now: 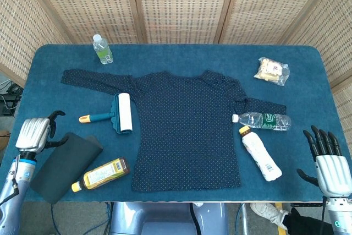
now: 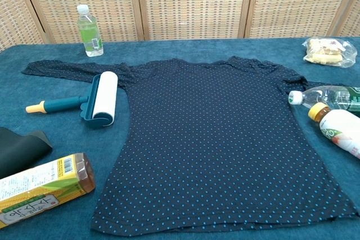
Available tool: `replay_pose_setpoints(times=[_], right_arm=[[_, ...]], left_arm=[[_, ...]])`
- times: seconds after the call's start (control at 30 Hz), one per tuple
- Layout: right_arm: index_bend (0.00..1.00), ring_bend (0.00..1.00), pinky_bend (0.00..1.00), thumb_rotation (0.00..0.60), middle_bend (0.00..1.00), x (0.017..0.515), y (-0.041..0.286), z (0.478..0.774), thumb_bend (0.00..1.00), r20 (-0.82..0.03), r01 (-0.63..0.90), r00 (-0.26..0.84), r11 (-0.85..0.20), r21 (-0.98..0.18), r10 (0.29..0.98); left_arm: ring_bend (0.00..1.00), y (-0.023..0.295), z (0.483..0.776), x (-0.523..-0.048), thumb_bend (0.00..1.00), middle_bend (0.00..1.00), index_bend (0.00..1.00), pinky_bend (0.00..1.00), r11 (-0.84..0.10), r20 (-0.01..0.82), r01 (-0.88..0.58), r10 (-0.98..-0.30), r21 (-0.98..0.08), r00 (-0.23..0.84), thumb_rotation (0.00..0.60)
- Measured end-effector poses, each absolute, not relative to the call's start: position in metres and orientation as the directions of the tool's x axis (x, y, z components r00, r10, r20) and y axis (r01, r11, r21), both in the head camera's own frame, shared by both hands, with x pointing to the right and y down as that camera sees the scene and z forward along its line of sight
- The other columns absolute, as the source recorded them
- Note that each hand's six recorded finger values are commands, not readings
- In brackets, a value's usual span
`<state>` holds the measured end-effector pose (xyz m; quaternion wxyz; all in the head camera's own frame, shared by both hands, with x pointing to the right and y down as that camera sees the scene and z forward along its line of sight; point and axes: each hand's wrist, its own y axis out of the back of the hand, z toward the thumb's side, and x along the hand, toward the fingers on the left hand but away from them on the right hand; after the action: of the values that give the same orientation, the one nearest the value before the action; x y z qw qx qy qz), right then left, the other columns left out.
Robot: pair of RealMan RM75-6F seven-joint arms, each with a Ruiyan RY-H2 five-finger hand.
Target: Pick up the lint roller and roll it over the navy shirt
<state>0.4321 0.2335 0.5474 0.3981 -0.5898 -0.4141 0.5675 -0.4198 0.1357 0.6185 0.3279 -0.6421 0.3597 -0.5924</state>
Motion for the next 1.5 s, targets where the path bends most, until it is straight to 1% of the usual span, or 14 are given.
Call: replay_pose_setpoints(times=[0.07, 0.33, 0.6, 0.73, 0.83, 1.03, 1.5], right_arm=[[0.00, 0.00, 0.00, 0.600, 0.00, 0.433, 0.233, 0.548, 0.09, -0.341, 0.036, 0.009, -0.341, -0.939, 0.940], [0.00, 0.00, 0.00, 0.600, 0.00, 0.439, 0.232, 0.553, 0.09, -0.349, 0.028, -0.009, -0.348, -0.937, 0.937], [0.00, 0.00, 0.00, 0.600, 0.00, 0.445, 0.230, 0.556, 0.09, -0.350, 0.021, -0.027, -0.349, -0.937, 0.937], [0.00, 0.00, 0.00, 0.600, 0.00, 0.449, 0.229, 0.556, 0.09, -0.344, 0.021, -0.039, -0.344, -0.939, 0.938], [0.00, 0.00, 0.00, 0.600, 0.00, 0.450, 0.228, 0.555, 0.09, -0.339, 0.022, -0.041, -0.339, -0.941, 0.940], [0.00, 0.00, 0.00, 0.600, 0.00, 0.450, 0.229, 0.557, 0.09, -0.343, 0.023, -0.040, -0.342, -0.939, 0.939], [0.00, 0.00, 0.00, 0.600, 0.00, 0.451, 0.227, 0.552, 0.09, -0.321, 0.037, -0.041, -0.320, -0.947, 0.946]], left_arm=[[0.67, 0.124, 0.626, -0.416, 0.33, 0.81, 0.38, 0.69, -0.554, 0.551, -0.066, -0.833, -0.830, 0.048, 0.600], [0.67, 0.079, 0.653, -0.402, 0.31, 0.81, 0.39, 0.69, -0.629, 0.628, 0.008, -0.776, -0.777, 0.059, 0.600], [0.67, 0.054, 0.683, -0.391, 0.31, 0.81, 0.43, 0.69, -0.663, 0.667, 0.081, -0.744, -0.744, 0.040, 0.600], [0.67, 0.052, 0.701, -0.381, 0.31, 0.81, 0.41, 0.69, -0.683, 0.690, 0.110, -0.723, -0.722, 0.036, 0.600], [0.67, 0.053, 0.711, -0.375, 0.29, 0.81, 0.40, 0.69, -0.692, 0.700, 0.120, -0.713, -0.711, 0.035, 0.600], [0.67, 0.054, 0.728, -0.362, 0.27, 0.81, 0.40, 0.69, -0.703, 0.714, 0.143, -0.699, -0.696, 0.039, 0.600], [0.67, 0.059, 0.745, -0.347, 0.27, 0.81, 0.41, 0.69, -0.714, 0.730, 0.175, -0.682, -0.678, 0.044, 0.600]])
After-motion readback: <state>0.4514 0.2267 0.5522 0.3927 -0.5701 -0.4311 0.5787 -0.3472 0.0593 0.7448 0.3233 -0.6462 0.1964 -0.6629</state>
